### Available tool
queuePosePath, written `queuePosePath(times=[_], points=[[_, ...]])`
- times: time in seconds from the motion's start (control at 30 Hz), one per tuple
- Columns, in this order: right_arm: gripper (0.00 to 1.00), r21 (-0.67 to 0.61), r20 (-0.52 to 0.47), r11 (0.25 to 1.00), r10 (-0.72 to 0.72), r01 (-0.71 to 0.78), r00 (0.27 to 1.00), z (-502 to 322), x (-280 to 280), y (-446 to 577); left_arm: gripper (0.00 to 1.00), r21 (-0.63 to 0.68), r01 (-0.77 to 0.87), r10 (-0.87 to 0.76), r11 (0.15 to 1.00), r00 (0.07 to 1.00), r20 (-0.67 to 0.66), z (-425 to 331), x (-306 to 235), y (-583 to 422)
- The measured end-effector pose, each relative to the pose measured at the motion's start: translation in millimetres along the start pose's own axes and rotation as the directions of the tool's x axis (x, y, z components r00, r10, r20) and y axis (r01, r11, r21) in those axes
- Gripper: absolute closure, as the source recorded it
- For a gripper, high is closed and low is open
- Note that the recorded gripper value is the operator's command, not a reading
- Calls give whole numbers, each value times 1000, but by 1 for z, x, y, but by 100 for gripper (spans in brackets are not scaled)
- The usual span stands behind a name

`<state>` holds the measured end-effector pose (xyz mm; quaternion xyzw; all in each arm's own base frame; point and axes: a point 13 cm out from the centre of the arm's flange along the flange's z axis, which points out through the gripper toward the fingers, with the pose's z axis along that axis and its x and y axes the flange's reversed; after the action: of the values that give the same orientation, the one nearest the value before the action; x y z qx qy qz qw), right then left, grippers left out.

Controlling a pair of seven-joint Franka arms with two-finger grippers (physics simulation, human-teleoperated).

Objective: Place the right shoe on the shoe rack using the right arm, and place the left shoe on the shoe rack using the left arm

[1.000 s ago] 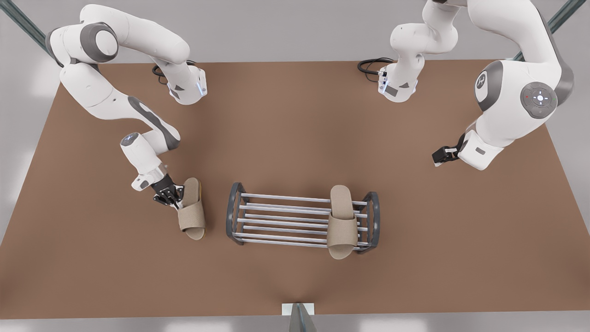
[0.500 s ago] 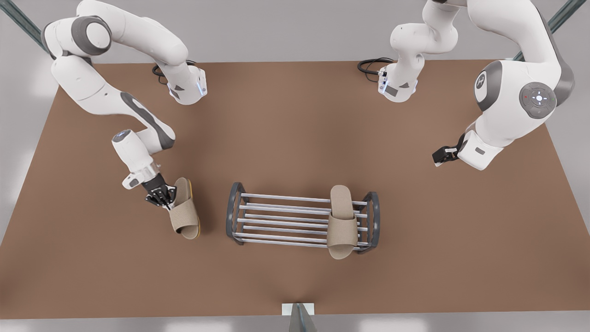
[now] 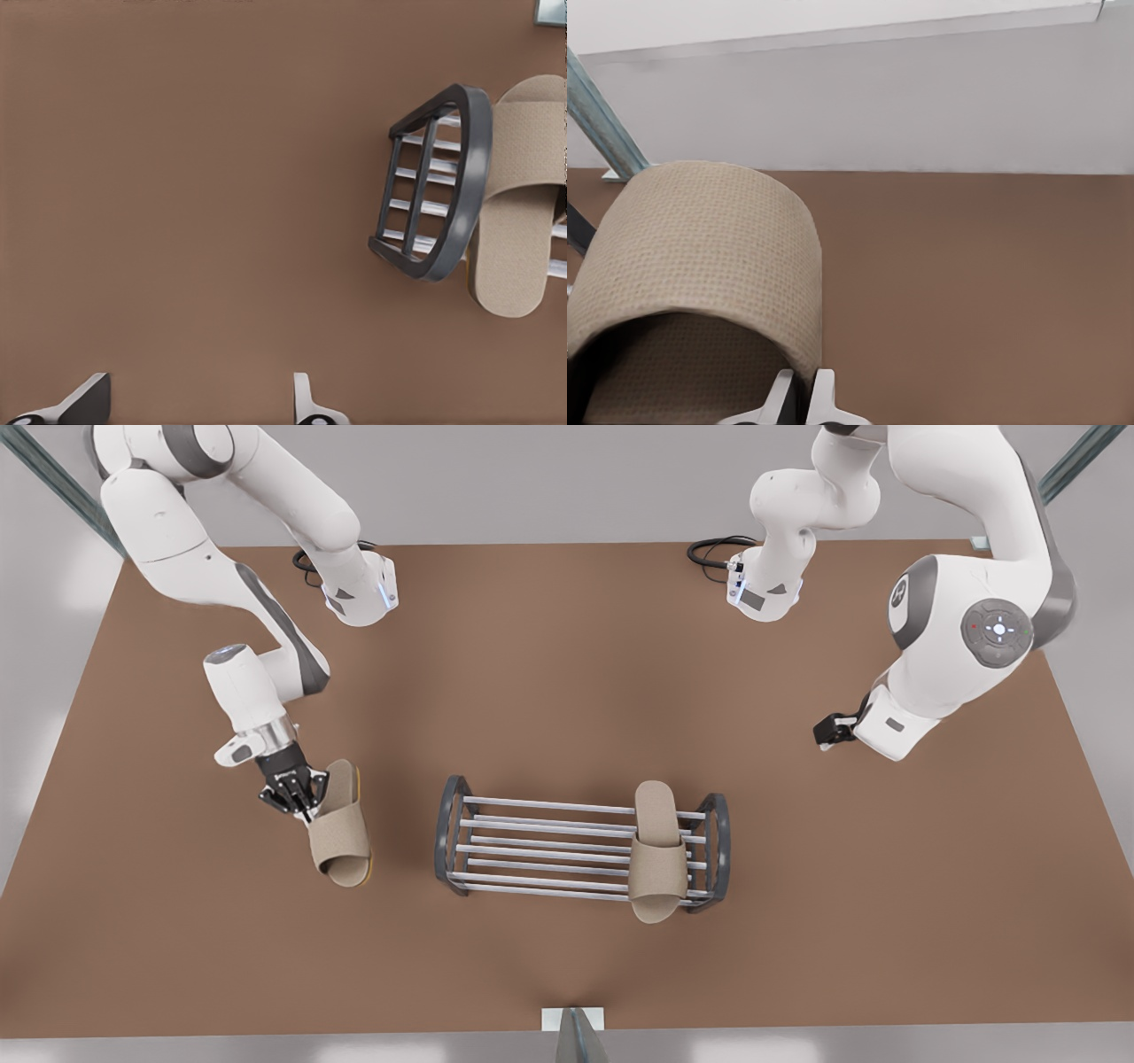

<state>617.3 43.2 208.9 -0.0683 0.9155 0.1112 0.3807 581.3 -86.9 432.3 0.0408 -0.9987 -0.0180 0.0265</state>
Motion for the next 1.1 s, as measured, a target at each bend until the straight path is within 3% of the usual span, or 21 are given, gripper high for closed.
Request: queuePosePath(times=[0.3, 0.57, 0.77, 1.1], points=[[79, 5, -26, 988, 155, -155, 988, -90, -63, -9, 0, -13, -7, 7, 1000, 1000, 23, -5, -2, -1], [79, -3, -247, 988, 147, -153, 958, -124, -42, 52, 0, -15, -12, 12, 1000, 999, 29, -10, 0, -3], [79, 5, -337, 991, 127, -133, 933, -135, -30, 102, 0, -35, -56, 58, 998, 997, 42, -18, 10, -24], [79, 90, -261, 988, 144, -124, 954, -126, -129, 177, 0, -50, -62, 64, 997, 997, 34, -18, 15, -33]])
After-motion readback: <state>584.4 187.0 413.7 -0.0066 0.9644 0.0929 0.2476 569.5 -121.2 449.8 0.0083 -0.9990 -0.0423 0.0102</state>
